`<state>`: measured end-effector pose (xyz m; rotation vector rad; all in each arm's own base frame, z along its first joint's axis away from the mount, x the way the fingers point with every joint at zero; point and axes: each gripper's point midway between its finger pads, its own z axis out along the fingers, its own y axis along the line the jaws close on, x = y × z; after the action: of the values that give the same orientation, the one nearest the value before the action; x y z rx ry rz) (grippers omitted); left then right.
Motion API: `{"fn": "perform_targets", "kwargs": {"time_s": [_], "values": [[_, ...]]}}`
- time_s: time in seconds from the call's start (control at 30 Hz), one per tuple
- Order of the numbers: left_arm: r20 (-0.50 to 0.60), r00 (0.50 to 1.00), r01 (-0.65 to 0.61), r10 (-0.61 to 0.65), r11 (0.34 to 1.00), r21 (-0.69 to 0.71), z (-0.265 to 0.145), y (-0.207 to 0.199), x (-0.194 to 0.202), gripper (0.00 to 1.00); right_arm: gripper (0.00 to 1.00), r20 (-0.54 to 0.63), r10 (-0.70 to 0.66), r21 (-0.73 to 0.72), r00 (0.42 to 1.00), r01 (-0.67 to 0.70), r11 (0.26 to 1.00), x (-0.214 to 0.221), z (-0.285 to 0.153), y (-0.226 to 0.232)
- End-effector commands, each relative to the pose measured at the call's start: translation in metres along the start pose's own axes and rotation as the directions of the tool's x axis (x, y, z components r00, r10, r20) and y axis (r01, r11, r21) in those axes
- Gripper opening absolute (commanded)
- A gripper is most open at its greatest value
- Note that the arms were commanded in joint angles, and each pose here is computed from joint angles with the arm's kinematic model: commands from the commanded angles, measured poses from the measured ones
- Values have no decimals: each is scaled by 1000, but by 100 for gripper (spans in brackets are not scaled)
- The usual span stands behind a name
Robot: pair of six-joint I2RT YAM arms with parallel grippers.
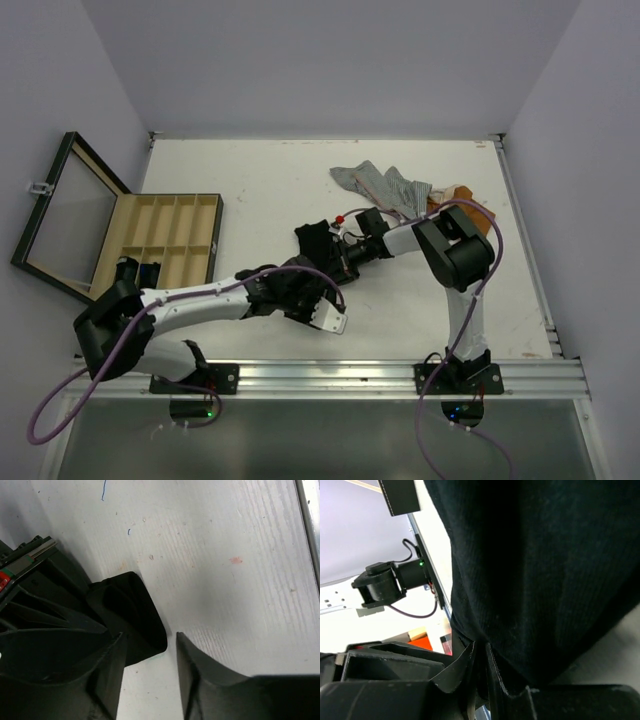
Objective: Roll the underwear
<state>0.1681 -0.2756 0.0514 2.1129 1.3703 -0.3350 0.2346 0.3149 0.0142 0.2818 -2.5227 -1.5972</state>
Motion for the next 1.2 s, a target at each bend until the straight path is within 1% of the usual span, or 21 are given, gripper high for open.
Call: {"fn": "perform_targets", "kwargs": {"time_s": [0.0,0.2,0.3,0.37,0.43,0.47,0.53,0.57,0.63,0.73,0.77,0.83,0.87,0.9,0.93,0.97,1.0,1.03,1.07,1.1,1.17], "values": [[-27,998,-66,64,996,-59,10,8,0,51,18,4,58,234,998,-57,971,17,7,-69],[-93,992,-95,86,991,-93,23,9,16,57,18,-10,62,246,998,-58,968,19,7,-73],[-120,988,-108,98,991,-85,29,5,22,58,17,-13,66,249,998,-61,967,19,7,-74],[-137,986,-108,97,991,-82,32,4,27,57,17,-15,69,246,998,-63,967,19,8,-73],[-149,985,-99,88,993,-68,36,1,30,52,17,-14,68,245,998,-62,967,19,7,-73],[-165,982,-97,86,994,-59,36,0,32,47,17,-15,66,244,998,-61,968,19,7,-73],[-200,977,-79,75,997,-16,40,-6,39,43,17,-14,61,239,998,-56,969,19,7,-72],[-214,974,-70,70,997,9,43,-11,44,38,17,-14,58,239,998,-53,970,19,7,-71],[-213,976,-50,54,998,27,45,-14,43,33,17,-9,51,236,999,-48,971,18,6,-69],[-233,972,-5,28,995,99,44,-29,47,24,17,-4,28,223,1000,-27,974,14,5,-62],[-233,972,2,24,994,110,45,-31,46,19,17,3,19,216,1000,-19,976,11,4,-58],[-233,973,32,2,989,143,43,-37,46,12,18,25,-20,199,999,15,980,2,-1,-44],[-220,975,42,-7,987,152,42,-36,40,7,20,33,-48,190,998,41,981,-3,-3,-37],[-214,977,56,-19,984,168,41,-38,39,4,23,56,-80,184,995,69,980,-13,-9,-28],[-207,977,86,-44,976,199,39,-43,37,0,30,83,-138,180,987,122,976,-22,-18,-14],[-190,980,99,-59,973,207,38,-40,32,0,34,112,-186,179,976,165,970,-34,-26,-2],[-172,982,125,-81,957,262,34,-48,28,0,37,147,-206,179,967,178,968,-44,-38,5],[-174,978,162,-118,949,271,33,-46,30,0,45,183,-266,174,946,235,956,-54,-50,25],[-151,979,177,-138,943,281,31,-39,23,0,47,207,-296,175,932,262,949,-61,-59,32],[-137,975,212,-175,917,337,27,-47,20,0,49,234,-308,188,922,267,945,-68,-73,34],[-141,958,285,-250,885,369,24,-42,26,0,55,270,-401,214,876,351,912,-76,-96,51]]}}
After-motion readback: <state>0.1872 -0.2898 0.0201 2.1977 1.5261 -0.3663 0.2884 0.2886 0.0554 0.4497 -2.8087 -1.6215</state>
